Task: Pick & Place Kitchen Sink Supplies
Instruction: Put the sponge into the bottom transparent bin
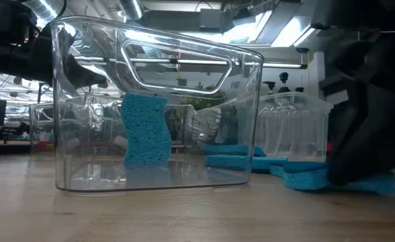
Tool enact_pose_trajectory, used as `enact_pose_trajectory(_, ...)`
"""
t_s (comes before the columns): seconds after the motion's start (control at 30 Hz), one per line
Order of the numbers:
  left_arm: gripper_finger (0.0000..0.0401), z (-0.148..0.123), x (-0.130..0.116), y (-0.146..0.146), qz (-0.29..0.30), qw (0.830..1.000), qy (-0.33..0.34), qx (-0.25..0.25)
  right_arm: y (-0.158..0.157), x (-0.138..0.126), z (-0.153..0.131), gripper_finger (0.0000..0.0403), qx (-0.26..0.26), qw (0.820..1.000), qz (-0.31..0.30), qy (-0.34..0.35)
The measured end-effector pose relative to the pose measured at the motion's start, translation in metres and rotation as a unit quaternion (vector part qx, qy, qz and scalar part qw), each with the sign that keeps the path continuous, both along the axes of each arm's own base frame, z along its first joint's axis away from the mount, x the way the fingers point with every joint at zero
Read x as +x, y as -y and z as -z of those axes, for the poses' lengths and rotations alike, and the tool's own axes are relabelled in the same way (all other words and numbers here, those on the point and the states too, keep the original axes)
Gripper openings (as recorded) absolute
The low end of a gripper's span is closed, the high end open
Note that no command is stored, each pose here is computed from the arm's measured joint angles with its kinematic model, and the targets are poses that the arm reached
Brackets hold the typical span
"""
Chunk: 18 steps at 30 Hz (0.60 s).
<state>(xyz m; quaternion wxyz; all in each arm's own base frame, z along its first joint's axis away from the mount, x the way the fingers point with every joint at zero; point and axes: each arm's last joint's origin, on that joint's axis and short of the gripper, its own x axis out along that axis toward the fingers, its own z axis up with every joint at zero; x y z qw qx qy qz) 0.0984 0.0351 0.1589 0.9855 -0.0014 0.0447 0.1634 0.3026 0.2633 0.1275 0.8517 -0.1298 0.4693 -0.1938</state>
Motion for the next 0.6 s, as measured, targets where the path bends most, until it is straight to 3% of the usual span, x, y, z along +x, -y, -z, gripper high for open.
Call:
enact_pose_trajectory(0.37, 0.0002, 0.000, 0.000, 0.000, 0.000, 1.000, 0.000, 0.000, -0.011, -0.023, -0.035, 0.0006, 0.041, 0.985, 0.088, 0.143)
enact_pose_trajectory(0.6, 0.0002, 0.000, 0.000, 0.000, 0.000, 1.000, 0.000, 0.000, -0.010, -0.048, -0.058, 0.0006, 0.101, 0.965, 0.171, 0.173)
